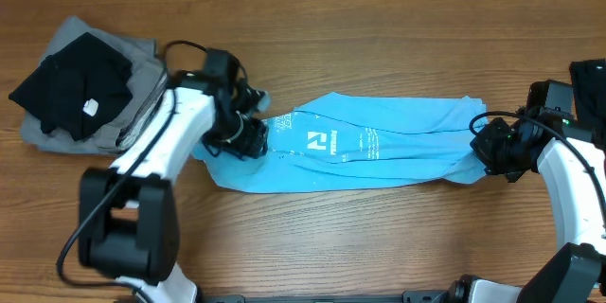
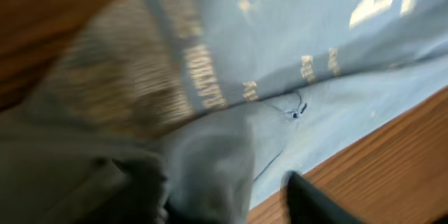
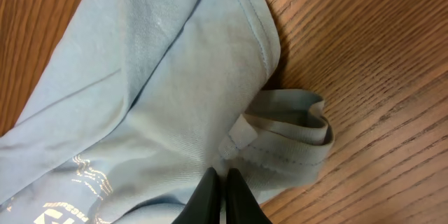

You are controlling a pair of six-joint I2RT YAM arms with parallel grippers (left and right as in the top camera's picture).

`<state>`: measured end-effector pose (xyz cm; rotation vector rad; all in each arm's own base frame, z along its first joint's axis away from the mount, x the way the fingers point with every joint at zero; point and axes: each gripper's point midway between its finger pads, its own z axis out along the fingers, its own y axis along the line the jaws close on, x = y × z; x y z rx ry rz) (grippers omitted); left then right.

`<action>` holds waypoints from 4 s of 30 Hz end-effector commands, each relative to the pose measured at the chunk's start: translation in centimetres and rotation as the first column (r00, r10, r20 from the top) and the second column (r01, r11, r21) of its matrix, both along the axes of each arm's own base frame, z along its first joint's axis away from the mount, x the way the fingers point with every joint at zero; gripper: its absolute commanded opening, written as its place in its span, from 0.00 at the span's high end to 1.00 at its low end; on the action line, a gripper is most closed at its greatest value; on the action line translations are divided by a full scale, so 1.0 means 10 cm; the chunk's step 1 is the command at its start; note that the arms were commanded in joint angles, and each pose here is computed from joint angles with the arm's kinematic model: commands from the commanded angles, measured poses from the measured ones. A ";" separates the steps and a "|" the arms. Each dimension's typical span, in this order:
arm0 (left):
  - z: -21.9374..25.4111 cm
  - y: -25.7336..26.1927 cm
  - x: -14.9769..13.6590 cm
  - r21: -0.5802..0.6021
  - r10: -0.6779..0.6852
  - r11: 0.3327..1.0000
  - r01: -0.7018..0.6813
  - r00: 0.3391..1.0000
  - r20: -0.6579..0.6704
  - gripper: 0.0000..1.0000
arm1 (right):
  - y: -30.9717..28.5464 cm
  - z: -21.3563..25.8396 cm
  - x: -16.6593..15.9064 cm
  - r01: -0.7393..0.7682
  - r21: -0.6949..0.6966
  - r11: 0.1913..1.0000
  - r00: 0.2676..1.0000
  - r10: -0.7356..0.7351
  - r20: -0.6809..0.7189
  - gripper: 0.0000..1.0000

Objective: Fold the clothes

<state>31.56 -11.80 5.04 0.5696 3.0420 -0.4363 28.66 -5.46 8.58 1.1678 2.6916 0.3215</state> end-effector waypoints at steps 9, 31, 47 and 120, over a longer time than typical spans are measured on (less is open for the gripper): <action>0.15 0.10 0.03 0.084 -0.004 0.996 0.006 1.000 -0.023 0.96 | -0.07 0.12 0.07 0.014 -0.029 0.999 0.999 -0.013 0.040 0.96; 0.78 0.40 0.22 0.160 0.057 0.985 -0.071 0.994 0.090 0.96 | 0.03 -0.16 -0.05 -0.001 0.025 1.000 1.000 0.001 -0.021 0.70; 0.78 0.39 0.22 0.155 0.064 0.985 -0.077 0.994 0.089 0.96 | 0.35 -0.45 0.05 -0.043 0.054 0.998 0.998 0.041 0.046 0.36; 4.67 1.19 -1.57 -0.179 0.238 0.933 -0.311 0.161 0.958 0.96 | 0.32 3.89 -0.80 0.068 -0.279 0.958 0.575 0.191 0.796 0.96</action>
